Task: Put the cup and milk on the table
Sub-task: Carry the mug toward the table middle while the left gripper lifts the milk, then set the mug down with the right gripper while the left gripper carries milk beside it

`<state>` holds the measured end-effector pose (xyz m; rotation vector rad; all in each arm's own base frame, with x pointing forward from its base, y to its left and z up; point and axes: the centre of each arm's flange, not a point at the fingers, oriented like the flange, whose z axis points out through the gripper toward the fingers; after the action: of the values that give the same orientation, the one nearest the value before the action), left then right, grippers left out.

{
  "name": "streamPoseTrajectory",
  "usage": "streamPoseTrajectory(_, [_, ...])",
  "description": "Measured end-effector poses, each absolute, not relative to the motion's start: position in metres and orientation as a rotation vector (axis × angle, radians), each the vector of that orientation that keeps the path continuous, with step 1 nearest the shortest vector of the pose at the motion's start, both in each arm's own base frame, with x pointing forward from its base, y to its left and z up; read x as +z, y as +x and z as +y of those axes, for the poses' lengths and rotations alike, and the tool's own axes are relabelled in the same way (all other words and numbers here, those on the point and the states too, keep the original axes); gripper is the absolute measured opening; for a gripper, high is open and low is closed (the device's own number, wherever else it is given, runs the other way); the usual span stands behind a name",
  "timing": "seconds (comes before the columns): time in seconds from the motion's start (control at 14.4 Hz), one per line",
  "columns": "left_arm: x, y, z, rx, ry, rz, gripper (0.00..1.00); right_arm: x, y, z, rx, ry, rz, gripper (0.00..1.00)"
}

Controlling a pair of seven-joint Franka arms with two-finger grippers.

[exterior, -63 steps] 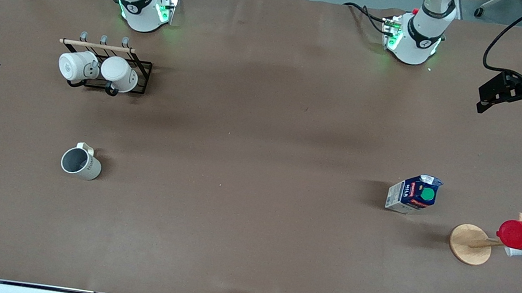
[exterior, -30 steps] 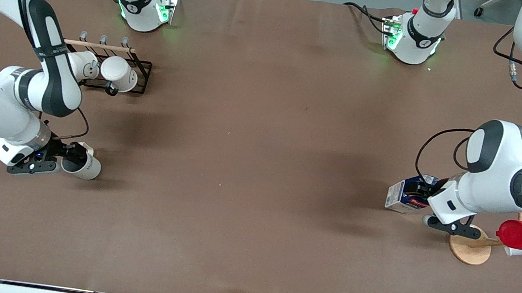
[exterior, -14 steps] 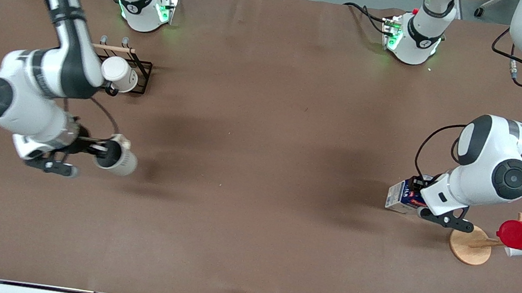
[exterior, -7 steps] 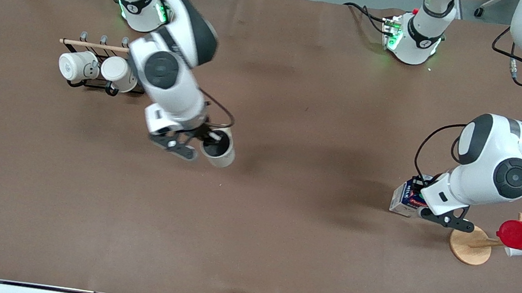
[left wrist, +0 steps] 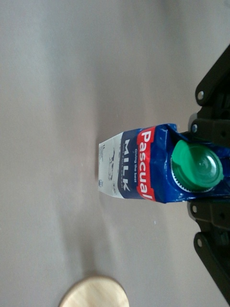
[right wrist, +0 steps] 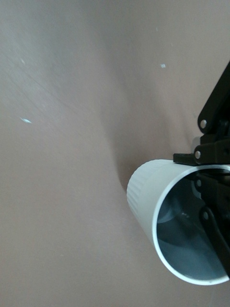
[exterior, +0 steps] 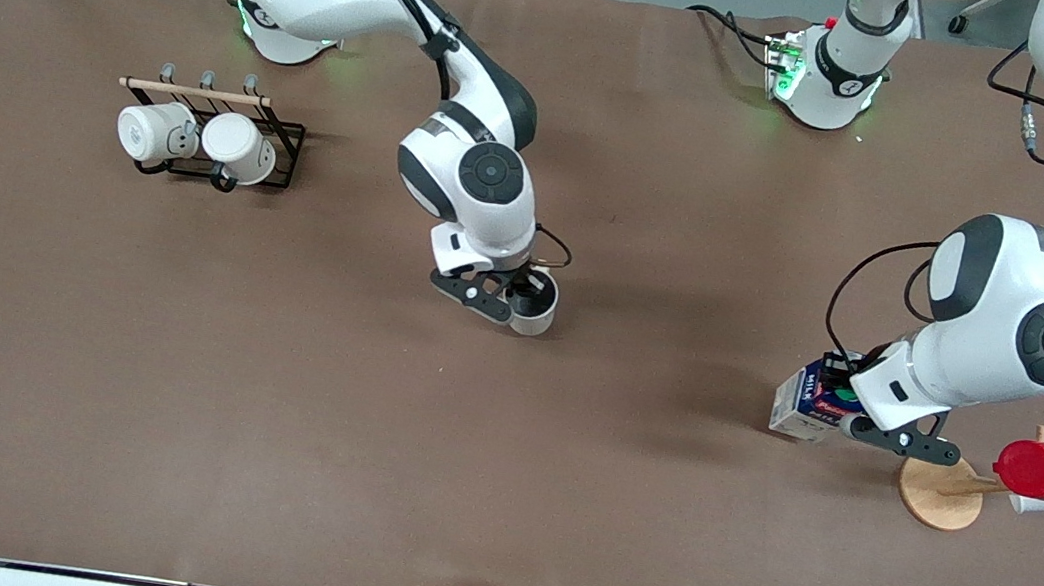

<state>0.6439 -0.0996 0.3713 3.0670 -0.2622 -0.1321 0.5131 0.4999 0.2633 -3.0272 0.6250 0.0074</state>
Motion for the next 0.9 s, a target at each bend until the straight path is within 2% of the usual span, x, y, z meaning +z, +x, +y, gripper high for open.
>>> streamPoseTrajectory(0.28, [0.376, 0.637, -0.138, -0.143, 3.028, -0.126, 0.38, 0.244, 0.501, 0.511, -0.02, -3.056, 0.608, 0.07])
streamPoseTrajectory(0.42, [0.381, 0.631, -0.167, -0.147, 3.018, -0.054, 0.38, 0.243, 0.504, 0.51, -0.024, -3.053, 0.614, 0.24])
streamPoseTrajectory(0.7, [0.391, 0.624, -0.219, -0.155, 2.979, 0.097, 0.38, 0.267, 0.521, 0.499, -0.051, -3.057, 0.658, 0.66])
streamPoseTrajectory(0.9, [0.384, 0.614, -0.261, -0.191, 2.964, 0.171, 0.38, 0.355, 0.551, 0.452, -0.142, -3.102, 0.752, 0.97])
